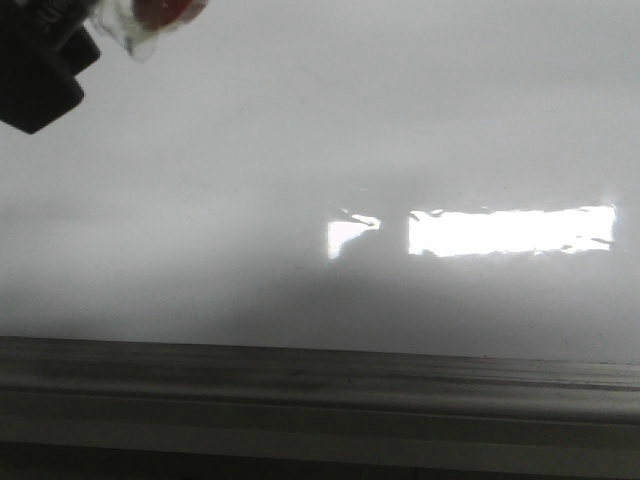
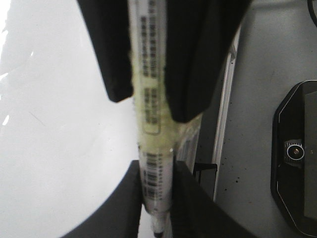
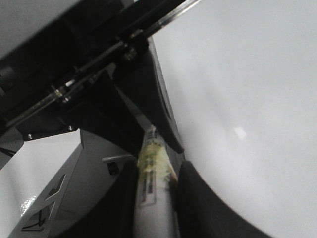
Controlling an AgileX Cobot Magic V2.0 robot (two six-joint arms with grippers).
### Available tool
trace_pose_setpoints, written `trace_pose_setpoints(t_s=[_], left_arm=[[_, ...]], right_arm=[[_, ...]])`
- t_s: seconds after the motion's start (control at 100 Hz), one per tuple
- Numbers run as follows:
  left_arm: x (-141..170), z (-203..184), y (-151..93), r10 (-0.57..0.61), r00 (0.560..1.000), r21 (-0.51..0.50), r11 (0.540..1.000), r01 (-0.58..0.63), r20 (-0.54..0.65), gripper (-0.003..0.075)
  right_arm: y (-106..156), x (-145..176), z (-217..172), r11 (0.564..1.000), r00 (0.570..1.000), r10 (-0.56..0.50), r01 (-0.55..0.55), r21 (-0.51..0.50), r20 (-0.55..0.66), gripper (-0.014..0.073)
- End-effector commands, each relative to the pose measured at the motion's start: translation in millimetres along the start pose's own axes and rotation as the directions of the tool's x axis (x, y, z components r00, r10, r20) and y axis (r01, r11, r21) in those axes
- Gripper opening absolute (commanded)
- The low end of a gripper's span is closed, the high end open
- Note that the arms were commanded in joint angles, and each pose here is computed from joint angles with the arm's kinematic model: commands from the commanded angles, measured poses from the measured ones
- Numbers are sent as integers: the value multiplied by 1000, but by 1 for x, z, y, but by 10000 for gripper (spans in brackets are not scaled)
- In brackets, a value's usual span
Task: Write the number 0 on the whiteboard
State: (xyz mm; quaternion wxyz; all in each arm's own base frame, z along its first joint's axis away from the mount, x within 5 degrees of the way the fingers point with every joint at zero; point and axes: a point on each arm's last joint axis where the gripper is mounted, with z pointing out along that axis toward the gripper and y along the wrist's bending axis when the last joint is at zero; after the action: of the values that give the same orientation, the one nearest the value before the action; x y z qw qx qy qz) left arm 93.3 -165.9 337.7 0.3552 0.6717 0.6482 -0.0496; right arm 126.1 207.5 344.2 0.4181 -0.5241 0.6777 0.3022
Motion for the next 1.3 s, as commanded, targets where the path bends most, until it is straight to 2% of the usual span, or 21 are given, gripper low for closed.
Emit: trace_pose_setpoints(t_s=[0.0,0.17,0.24,0.31,0.43,0.54,0.65,0.79,0.88,0.94,1.01,1.15,1.29], left_arm=[[-10,-10,6,14,995,-52,999,-9,98,-20],[-10,-11,6,-33,994,-50,998,38,105,-17],[-10,-14,5,-63,991,-46,997,69,116,15],[-10,-19,4,-85,987,-33,995,90,140,100],[-8,-33,0,-131,971,-3,991,134,199,298],[-6,-52,-3,-172,944,20,985,174,281,383],[0,-76,-6,-210,900,24,976,217,382,378],[17,-107,-8,-297,796,5,938,347,528,333],[35,-118,-11,-361,693,-5,885,465,624,262],[51,-120,-15,-421,617,12,832,554,665,216],[70,-116,-21,-462,559,9,777,630,688,164],[102,-101,-32,-506,499,-21,687,726,704,79],[117,-91,-40,-506,491,-51,658,751,709,-7]], right_arm=[[1,-13,-5,999,998,31,-30,-12,51,-71],[1,-12,-3,999,999,33,-32,-19,40,-68],[1,-12,-4,999,998,32,-31,-14,47,-68],[1,-13,-5,999,998,31,-30,-13,51,-68],[3,-13,-8,999,998,28,-27,-18,52,-68],[5,-15,-15,1000,997,21,-20,-14,72,-68],[6,-12,-22,1000,996,31,-31,-2,85,-67],[2,3,-37,995,992,86,-91,48,94,-55],[1,15,-51,988,986,105,-118,104,126,-55],[2,25,-61,980,981,116,-138,141,153,-55],[4,34,-74,969,972,129,-166,184,195,-55],[7,50,-98,940,954,94,-179,291,284,-54],[2,61,-111,891,946,30,-171,420,321,-54]])
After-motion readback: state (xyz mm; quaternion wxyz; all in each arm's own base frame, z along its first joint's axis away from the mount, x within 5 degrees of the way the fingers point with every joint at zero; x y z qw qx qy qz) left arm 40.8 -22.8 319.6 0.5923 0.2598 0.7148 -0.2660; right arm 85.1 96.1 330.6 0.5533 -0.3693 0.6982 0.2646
